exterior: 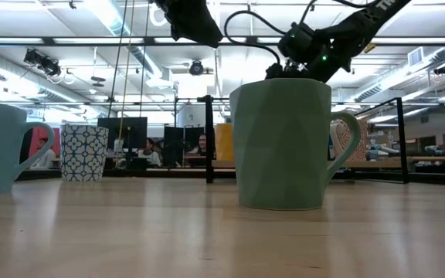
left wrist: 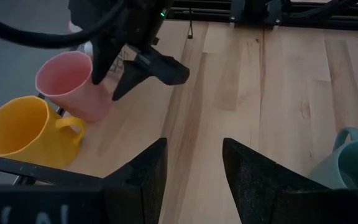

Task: Place coffee mugs
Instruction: Put the pink mug on the shelf, then put the blue and white patterned mug on the shelf

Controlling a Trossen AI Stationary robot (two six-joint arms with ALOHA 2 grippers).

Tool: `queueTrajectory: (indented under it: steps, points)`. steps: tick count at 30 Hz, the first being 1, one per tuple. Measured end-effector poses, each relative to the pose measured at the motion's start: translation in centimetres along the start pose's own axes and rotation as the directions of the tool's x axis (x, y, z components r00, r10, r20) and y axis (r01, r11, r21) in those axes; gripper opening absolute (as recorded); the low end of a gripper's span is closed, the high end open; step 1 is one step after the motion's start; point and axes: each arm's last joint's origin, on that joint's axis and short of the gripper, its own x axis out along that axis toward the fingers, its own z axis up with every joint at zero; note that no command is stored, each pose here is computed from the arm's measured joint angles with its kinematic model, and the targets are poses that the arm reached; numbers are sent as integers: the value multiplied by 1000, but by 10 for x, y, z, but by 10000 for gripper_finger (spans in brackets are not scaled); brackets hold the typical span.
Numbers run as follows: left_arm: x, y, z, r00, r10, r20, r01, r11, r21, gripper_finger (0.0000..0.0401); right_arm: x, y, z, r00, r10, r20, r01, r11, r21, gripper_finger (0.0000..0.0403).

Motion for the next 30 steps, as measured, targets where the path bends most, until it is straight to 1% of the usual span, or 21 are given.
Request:
queueTrajectory:
  steps: [3, 7, 10, 15, 22, 26, 30]
  points:
    - [0, 0, 0, 1000, 0, 0, 0, 1000, 0, 162, 0, -4, 1, 1000, -14, 14, 14, 1000, 1, 200]
    - [0, 0, 0, 1000, 0, -1, 0, 1000, 0, 162, -1, -12, 4, 997, -58, 42, 58, 998, 11, 200]
    - [0, 0, 0, 1000, 0, -1, 0, 1000, 0, 162, -1, -15, 3, 997, -62, 37, 61, 998, 17, 200]
    - [0, 0, 0, 1000, 0, -1, 0, 1000, 0, 162, -1, -12, 3, 999, -16, 46, 15, 1000, 12, 200]
    - [0, 0, 0, 1000, 0, -1, 0, 1000, 0, 162, -5, -1, 6, 997, 40, 65, -39, 999, -9, 200]
    - [0, 0, 0, 1000, 0, -2, 0, 1000, 0, 162, -15, 6, 12, 993, 62, 98, -60, 998, -24, 200]
    - [0, 0, -1, 1000, 0, -5, 0, 1000, 1, 162, -34, 13, 21, 983, 88, 163, -83, 996, -42, 200]
